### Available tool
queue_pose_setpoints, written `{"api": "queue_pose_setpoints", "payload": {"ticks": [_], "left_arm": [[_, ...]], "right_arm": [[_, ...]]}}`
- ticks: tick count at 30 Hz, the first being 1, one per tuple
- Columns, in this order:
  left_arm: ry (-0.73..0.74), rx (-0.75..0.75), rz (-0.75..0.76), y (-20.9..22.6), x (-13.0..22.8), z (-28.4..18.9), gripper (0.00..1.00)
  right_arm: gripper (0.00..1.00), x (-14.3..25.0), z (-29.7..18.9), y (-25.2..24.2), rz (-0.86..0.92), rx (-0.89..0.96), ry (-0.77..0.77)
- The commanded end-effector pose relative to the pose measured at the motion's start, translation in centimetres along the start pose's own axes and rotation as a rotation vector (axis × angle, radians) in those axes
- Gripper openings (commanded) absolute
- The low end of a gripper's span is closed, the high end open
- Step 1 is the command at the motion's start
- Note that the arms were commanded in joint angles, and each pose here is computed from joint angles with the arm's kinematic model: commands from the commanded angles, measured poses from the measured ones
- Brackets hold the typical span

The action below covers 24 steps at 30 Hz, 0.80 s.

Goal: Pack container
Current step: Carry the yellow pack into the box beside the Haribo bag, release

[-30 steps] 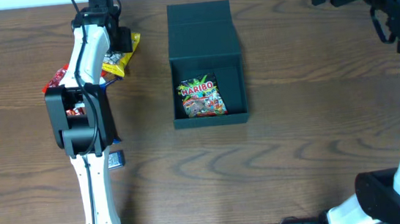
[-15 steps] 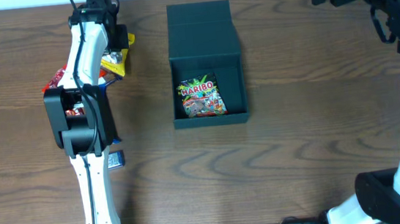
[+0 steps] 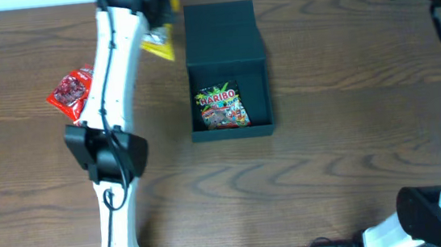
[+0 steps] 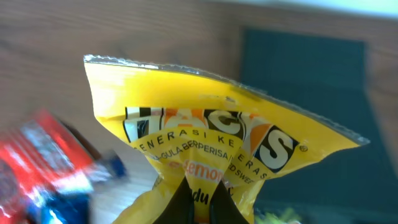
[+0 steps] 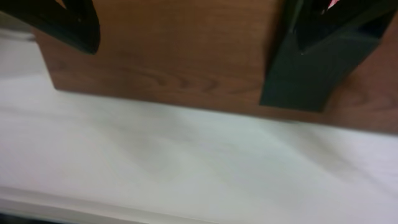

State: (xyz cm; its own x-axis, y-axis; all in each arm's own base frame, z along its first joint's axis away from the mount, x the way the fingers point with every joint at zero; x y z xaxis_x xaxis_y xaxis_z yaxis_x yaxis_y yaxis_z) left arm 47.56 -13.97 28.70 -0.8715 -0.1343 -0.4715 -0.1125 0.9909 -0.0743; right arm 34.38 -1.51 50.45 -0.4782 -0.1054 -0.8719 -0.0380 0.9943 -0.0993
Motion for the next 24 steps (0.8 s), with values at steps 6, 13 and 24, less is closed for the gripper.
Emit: {"api": "queue_pose_setpoints", "payload": {"ticks": [6,13,24], "left_arm": [[0.13,0.063,-0.089,-8.8,6.5,-1.4,0.06],[0.258,0.034,-0.083,-12.0,11.4,1.4,0.06],[0.391,-0.041,-0.299,-12.7,15.7,4.9,0.06]], "right_arm": [[0.99,1.4,-3.6,-1.4,-0.086,-0.202,-0.002],[0.99,2.9,-5.4,-2.7,-0.067,-0.443,-0.027],[0.99,4.1,-7.3,-3.3,-0.087,-0.645,-0.101]]}}
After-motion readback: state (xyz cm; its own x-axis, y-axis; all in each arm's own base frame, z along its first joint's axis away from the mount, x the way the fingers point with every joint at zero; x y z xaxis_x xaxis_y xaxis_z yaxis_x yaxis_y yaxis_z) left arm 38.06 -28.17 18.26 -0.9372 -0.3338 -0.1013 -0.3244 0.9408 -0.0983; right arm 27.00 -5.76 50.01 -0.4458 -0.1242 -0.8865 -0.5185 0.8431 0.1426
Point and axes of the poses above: each gripper's point midway between its finger pads, its own z axis out along the fingers, its own y axis along the line the jaws close on, x = y × z, the point moved 9 cm from there along -z, back along the fingers, and after that the axes turned 1 degree about -z, right-handed, at the moved point
